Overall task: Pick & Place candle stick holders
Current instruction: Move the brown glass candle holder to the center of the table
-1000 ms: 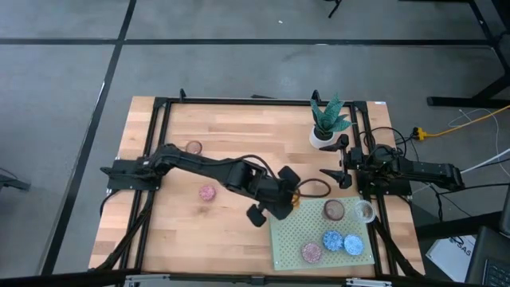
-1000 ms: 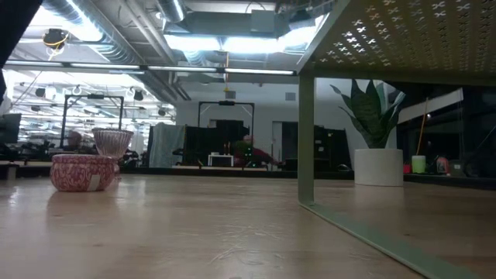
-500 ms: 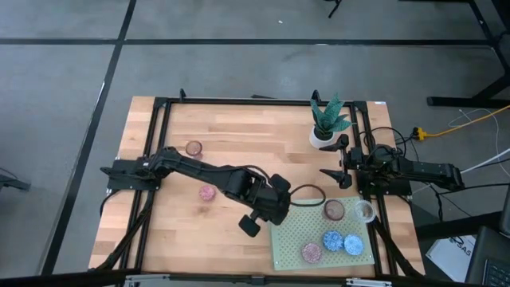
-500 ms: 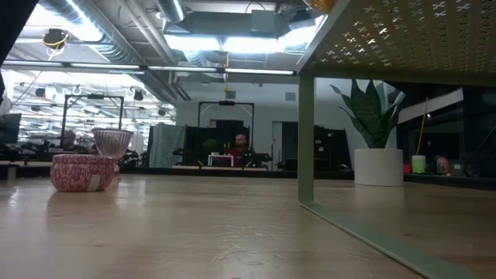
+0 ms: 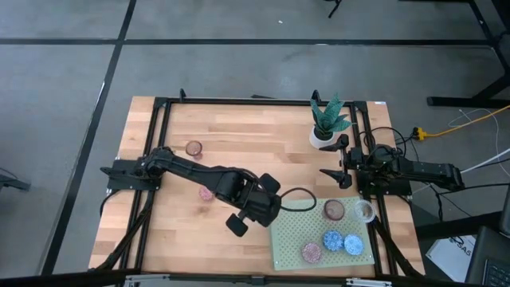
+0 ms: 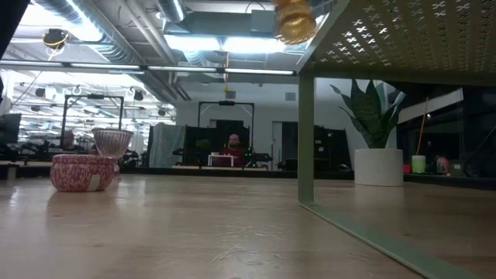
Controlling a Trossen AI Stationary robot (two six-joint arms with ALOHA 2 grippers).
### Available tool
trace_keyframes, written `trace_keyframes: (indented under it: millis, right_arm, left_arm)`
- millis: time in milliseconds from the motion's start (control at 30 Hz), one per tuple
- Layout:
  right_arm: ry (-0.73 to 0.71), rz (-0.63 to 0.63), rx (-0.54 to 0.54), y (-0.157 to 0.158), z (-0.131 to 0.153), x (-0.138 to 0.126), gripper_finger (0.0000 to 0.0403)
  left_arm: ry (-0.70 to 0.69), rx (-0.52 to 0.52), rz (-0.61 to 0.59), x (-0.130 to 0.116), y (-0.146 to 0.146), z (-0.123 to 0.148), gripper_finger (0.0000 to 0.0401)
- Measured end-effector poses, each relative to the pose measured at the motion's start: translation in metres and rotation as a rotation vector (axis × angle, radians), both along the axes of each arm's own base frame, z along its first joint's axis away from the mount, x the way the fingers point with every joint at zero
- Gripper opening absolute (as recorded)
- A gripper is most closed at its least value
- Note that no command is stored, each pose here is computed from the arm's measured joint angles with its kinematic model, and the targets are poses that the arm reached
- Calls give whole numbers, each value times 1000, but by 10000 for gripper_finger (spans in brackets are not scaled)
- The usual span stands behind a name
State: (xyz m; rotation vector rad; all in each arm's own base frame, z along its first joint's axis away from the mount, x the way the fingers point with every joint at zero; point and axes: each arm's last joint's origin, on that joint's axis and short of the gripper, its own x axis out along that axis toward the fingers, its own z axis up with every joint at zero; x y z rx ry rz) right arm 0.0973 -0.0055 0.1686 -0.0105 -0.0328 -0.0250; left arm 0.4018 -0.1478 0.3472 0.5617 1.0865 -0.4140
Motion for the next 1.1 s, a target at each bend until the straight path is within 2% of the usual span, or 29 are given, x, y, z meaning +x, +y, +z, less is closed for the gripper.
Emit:
trace_keyframes:
  millis: [200,367,567,767,900,1100]
  right_arm:
    - [0,0,0,0,0,0,383]
    - [0,0,0,0,0,0,383]
    - [0,0,0,0,0,0,383]
    - [1,0,0,0,0,0,383]
    - [0,0,0,0,0,0,383]
    - [0,0,0,0,0,0,383]
  left_arm:
    - [104,20,89,-8,8,-4,22]
    - [112,32,238,-6,19,-7,22]
    - [200,42,396,1,34,-40,22]
    - [181,77,499,10,43,-71,29]
    - [151,62,528,17,47,-89,32]
    - [112,55,501,24,53,-111,31]
